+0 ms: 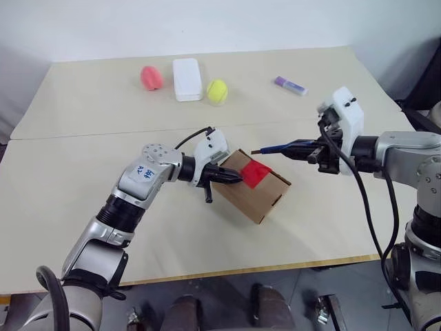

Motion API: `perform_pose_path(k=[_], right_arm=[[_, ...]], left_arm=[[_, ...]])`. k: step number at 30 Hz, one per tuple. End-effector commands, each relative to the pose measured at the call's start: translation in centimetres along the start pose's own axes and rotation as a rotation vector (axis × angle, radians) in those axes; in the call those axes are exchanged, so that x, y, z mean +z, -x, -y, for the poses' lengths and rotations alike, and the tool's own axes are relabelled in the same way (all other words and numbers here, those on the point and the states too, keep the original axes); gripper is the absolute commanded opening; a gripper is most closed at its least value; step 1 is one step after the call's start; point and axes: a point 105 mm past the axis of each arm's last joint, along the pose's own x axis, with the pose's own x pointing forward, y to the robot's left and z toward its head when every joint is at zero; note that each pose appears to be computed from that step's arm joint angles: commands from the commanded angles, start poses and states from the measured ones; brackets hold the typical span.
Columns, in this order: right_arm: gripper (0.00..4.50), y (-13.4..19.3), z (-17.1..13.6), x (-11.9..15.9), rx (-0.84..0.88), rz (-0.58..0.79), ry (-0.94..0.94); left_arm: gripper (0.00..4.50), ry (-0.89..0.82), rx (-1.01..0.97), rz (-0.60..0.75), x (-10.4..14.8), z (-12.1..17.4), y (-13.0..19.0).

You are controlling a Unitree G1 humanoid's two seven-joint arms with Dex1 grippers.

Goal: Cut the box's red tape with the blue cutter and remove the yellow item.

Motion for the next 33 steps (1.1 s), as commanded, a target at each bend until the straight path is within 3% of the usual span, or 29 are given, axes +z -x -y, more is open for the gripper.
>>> perform_pose_path(k=[1,20,25,33], right_arm=[[0.13,0.3,-0.1,0.9,-0.014,0.036,0.057],[0.13,-0.2,0.9,-0.3,-0.026,-0.053,0.103],[0.13,0.7,0.8,-0.4,-0.029,-0.078,0.094],[0.13,1.7,0.4,-0.4,-0.03,-0.121,0.098]], left_arm=[[0.0,0.02,0.009,-0.068,-1.3,-0.2,-0.3],[0.0,0.021,0.008,-0.119,-1.6,0.0,-1.0],[0.0,0.092,0.033,-0.221,-2.8,-0.1,-1.6],[0.0,0.164,0.072,-0.276,-2.8,0.0,-2.8]])
